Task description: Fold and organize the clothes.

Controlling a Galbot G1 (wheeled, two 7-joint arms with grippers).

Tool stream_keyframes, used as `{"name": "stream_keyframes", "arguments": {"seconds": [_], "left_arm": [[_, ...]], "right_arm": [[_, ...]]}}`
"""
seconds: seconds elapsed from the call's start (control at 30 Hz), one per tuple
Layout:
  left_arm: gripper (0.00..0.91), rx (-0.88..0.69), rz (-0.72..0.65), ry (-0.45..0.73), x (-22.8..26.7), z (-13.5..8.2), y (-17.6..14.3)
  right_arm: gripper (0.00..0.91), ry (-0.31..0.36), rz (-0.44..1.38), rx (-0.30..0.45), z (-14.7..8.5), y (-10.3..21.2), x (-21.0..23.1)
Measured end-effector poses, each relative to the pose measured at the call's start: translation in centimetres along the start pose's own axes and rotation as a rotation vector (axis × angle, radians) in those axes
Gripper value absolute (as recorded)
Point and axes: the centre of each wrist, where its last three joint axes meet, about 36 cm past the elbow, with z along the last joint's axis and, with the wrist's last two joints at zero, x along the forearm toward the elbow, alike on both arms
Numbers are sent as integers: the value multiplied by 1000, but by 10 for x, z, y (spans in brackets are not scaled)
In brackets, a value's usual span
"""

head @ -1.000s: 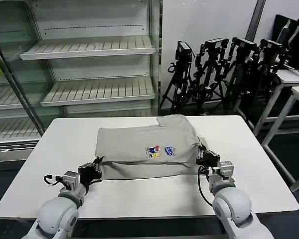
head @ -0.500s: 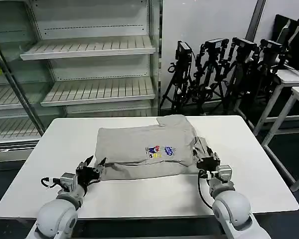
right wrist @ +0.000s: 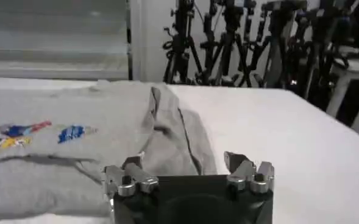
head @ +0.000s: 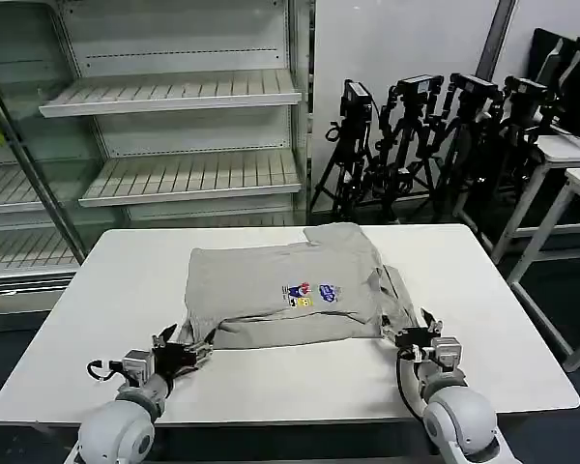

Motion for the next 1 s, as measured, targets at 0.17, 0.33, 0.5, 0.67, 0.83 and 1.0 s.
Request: {"name": "stream_keyframes", "arguments": {"seconds": [0.17, 0.33, 0.5, 0.67, 0.83, 1.0], "left_arm": [[30, 17, 4, 9, -5, 2, 3], [20, 31, 14, 17, -5, 3, 3], [20, 47, 25, 23, -4, 4, 3], [20, 64, 34, 25, 1, 4, 3], [20, 79, 42, 24, 13, 5, -1], [20, 85, 47, 23, 34, 7, -8]], "right_arm": [[0, 13, -17, -16, 1, 1, -3], [0, 20, -25, -27, 2, 0, -5], [0, 25, -26, -32, 3, -3, -2], [0, 20, -26, -28, 2, -6, 8], [0, 7, -28, -24, 1, -8, 28], [0, -2, -22, -7, 4, -12, 60]]}}
